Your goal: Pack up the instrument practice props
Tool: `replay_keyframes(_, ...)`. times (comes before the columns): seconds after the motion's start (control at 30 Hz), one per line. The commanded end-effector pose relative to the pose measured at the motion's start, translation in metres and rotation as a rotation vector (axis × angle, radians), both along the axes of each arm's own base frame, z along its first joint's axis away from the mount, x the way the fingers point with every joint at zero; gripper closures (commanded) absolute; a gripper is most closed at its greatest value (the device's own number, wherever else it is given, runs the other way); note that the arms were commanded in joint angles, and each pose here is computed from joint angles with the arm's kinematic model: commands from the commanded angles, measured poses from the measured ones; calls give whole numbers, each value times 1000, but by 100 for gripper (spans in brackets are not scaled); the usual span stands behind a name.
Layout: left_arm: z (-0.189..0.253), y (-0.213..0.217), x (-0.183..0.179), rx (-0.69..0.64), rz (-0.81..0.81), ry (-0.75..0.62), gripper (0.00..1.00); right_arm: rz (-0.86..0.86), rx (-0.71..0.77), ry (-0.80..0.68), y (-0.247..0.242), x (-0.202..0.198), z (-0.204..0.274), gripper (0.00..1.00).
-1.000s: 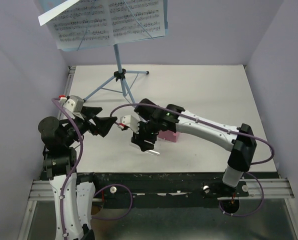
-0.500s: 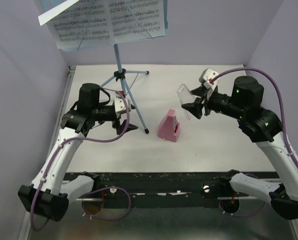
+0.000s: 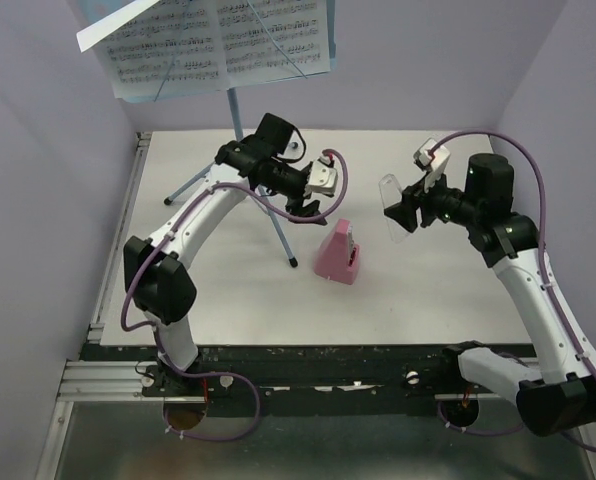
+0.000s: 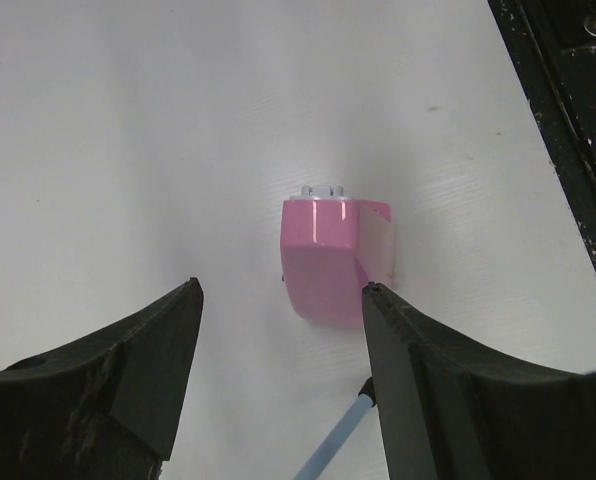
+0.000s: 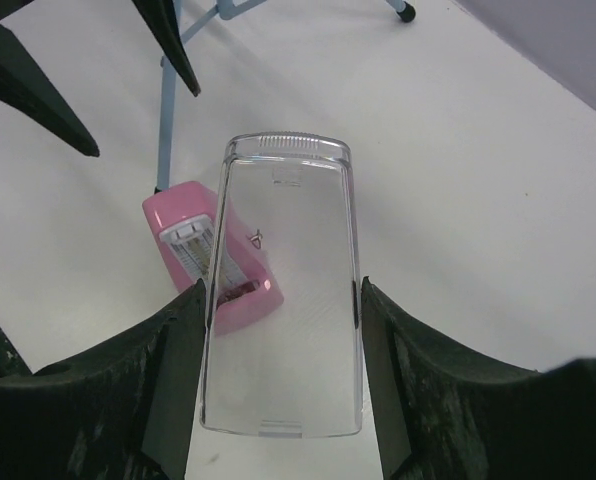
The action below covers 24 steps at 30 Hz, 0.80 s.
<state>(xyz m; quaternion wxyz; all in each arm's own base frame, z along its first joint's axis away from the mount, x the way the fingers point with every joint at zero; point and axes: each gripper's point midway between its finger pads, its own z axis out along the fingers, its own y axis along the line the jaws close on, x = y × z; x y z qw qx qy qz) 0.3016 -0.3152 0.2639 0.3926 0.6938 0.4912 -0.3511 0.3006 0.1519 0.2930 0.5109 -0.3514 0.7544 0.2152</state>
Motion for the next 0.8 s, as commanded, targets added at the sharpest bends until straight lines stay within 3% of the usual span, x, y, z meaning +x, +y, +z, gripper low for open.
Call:
replay_keyframes(0.0,-6,-15,-13,19,-117,33,26,-55,-1,-112,-11,-2,-4,100)
replay_keyframes(0.1,-18,-22,-15,34,-151,37,26,-14,1,-218,-10,-12,-15,100)
replay_keyframes(0.2,-31,-26,-19,65,-187,58,27,68,-11,-206,-2,-22,-21,100)
replay_keyframes(0.27,-38,-29,-21,81,-199,73,28,227,-66,-155,8,-34,-35,100)
replay_keyframes(0.4,-49,-34,-19,97,-199,65,31,128,-90,85,0,-17,-48,100)
replay_keyframes(0.43,-51,-35,-18,98,-195,65,32,154,-76,90,2,-18,-48,100)
replay_keyframes(0.57,-57,-40,-14,101,-186,67,39,331,12,-67,18,-41,-50,100)
replay_keyframes(0.77,-62,-37,-15,119,-174,83,56,375,138,-274,32,-45,-60,100)
